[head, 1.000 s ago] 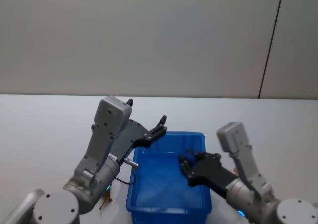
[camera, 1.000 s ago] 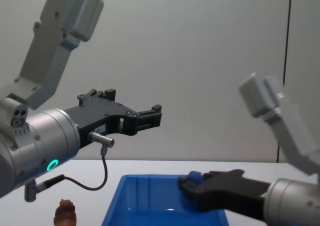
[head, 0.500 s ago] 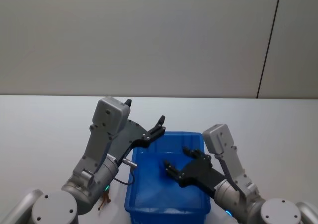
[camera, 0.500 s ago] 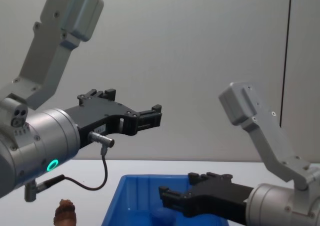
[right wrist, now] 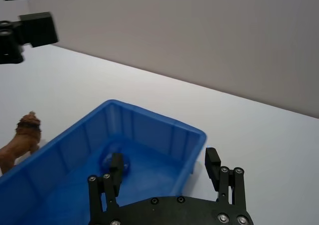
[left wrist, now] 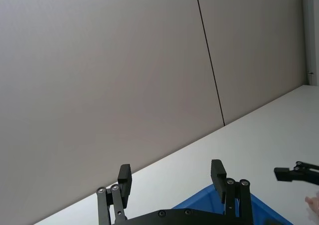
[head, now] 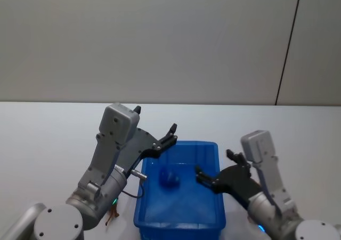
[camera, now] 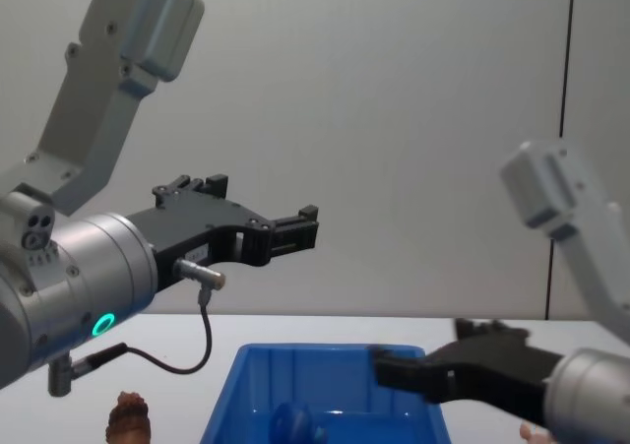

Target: Pick up the two dolls from the table and place them into the box.

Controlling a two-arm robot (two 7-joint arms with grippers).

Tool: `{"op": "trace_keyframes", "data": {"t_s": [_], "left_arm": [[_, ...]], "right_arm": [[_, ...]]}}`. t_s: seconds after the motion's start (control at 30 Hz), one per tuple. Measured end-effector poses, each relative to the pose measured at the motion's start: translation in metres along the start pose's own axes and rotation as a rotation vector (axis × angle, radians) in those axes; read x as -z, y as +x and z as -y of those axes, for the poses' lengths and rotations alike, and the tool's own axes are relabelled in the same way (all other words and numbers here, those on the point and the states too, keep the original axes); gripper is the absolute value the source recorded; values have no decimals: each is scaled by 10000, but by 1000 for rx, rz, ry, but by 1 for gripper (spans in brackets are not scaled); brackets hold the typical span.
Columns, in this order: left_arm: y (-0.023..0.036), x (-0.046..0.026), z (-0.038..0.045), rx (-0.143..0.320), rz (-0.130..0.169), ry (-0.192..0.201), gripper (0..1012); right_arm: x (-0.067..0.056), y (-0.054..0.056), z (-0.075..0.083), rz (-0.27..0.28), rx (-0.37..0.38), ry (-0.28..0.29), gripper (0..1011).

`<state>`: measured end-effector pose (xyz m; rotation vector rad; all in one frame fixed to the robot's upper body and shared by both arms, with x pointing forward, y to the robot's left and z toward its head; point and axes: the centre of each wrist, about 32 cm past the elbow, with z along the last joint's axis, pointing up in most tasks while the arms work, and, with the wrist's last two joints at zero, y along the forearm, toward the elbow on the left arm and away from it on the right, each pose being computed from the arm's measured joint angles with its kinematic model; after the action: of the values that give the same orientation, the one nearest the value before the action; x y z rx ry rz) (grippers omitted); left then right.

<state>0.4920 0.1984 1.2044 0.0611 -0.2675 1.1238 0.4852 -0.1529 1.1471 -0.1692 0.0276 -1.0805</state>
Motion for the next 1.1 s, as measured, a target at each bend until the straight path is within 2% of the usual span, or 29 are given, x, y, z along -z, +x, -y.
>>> {"op": "trace_keyframes", "data": {"t_s": [0.3, 0.53, 0.77, 1.1], "left_arm": [[0, 0, 0, 0, 0, 0, 1001], [0, 0, 0, 0, 0, 0, 1001], [0, 0, 0, 0, 0, 0, 1001], [0, 0, 0, 0, 0, 0, 1001]], "right_arm": [[-18, 46, 197, -12, 126, -8, 1001], [-11, 62, 359, -17, 227, -43, 1001], [10, 47, 454, -17, 278, -77, 1001], [81, -47, 538, -11, 319, -139, 1001]]}}
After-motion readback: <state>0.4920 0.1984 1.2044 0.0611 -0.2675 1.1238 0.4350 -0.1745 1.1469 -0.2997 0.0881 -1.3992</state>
